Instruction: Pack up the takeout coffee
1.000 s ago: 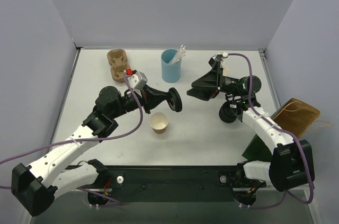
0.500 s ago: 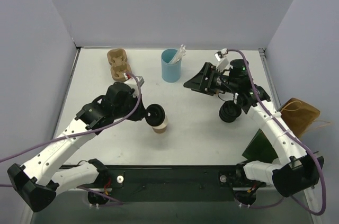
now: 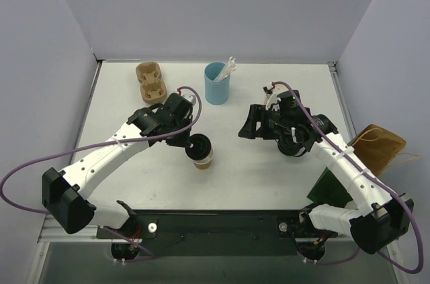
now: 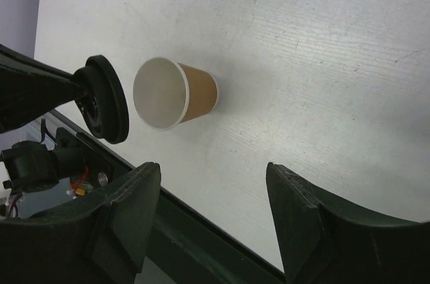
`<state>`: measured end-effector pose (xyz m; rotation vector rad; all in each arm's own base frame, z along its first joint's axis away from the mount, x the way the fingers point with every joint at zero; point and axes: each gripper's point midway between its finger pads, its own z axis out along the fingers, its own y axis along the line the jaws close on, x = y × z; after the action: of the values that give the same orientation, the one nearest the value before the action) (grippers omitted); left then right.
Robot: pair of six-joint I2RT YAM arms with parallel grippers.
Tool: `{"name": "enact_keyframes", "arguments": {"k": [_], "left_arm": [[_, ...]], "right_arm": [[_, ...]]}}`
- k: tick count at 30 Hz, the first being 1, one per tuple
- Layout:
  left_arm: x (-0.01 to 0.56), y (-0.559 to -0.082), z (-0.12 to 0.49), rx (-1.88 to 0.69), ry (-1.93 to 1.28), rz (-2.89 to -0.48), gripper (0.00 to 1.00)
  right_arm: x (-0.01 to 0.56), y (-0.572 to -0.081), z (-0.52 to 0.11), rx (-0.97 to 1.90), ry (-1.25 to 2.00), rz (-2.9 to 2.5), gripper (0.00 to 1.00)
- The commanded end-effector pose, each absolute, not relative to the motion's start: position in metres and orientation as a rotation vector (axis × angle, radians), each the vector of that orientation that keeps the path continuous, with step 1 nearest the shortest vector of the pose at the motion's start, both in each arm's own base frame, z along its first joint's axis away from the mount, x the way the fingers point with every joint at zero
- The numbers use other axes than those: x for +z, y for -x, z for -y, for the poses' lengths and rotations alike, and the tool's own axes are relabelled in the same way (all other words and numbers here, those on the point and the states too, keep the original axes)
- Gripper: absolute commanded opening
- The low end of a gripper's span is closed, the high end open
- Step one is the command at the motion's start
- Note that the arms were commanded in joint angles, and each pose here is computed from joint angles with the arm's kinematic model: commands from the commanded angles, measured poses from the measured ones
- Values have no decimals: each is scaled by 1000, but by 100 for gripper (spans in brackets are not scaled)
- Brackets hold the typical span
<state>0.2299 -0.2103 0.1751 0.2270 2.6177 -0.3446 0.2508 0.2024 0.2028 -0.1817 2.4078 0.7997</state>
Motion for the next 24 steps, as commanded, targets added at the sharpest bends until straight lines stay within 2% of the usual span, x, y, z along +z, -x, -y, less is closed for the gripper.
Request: {"name": "enact_keyframes", "arguments": {"k": [1,24], "left_arm": [[189,-242,220,-330,-202,-2601,0],[149,-248,229,-201,-235,-2715,2]], "right_arm": [[195,-244,-204,754,249,-2425,64],[194,-236,-203,754,287,-2394,65]]}}
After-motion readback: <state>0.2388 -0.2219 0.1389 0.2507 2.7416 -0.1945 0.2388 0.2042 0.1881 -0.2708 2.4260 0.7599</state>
